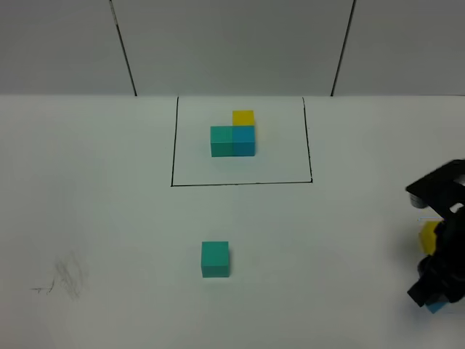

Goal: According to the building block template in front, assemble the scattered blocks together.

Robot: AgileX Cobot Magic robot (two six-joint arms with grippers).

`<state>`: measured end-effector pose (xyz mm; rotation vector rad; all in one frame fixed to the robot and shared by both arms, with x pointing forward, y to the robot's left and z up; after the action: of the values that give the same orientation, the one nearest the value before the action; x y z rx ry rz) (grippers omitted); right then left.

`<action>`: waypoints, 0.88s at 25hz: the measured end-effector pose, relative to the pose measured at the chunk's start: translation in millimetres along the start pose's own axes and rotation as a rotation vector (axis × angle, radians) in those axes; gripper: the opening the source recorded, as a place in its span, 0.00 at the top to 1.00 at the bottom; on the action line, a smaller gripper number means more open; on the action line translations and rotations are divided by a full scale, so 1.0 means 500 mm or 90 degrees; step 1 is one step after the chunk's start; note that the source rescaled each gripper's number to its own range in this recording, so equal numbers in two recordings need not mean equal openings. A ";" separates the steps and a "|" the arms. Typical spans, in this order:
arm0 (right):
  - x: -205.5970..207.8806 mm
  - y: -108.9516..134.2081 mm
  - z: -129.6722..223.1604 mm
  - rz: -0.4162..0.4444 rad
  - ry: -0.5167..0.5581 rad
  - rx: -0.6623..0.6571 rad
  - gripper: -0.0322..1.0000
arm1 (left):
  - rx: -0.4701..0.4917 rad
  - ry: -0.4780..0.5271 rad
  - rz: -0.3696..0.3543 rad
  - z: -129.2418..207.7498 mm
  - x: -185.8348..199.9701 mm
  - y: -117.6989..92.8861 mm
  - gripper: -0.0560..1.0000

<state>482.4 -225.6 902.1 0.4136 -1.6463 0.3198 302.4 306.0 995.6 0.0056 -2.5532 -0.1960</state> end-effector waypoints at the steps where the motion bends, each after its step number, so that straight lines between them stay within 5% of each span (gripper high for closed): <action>1: 0.006 0.017 -0.017 0.001 -0.015 0.052 0.71 | 0.000 0.000 0.000 0.000 0.000 0.000 0.46; 6: 0.016 0.108 -0.099 0.008 -0.083 0.316 0.71 | 0.001 0.000 0.000 0.000 0.000 0.000 0.46; 11: -0.036 0.186 -0.170 0.019 -0.104 0.491 0.71 | 0.002 0.000 0.000 0.000 0.000 0.000 0.46; 22: -0.134 0.275 -0.277 -0.006 -0.053 0.583 0.71 | 0.002 0.000 0.000 0.000 0.000 0.000 0.46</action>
<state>550.2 -36.3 856.3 1.1231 -1.4981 1.0667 302.4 306.0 995.6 0.0071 -2.5536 -0.1912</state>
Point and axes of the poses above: a point on each arm's last joint axis where the gripper is mounted, x pointing back along that axis away from the gripper, y along the wrist's bending axis when the last joint is at zero, z = x × y, the point moved 9 cm from there along -x, pointing out along that axis toward the gripper, and after that the axes turned 11 degrees about -x, right-handed, at the moved point
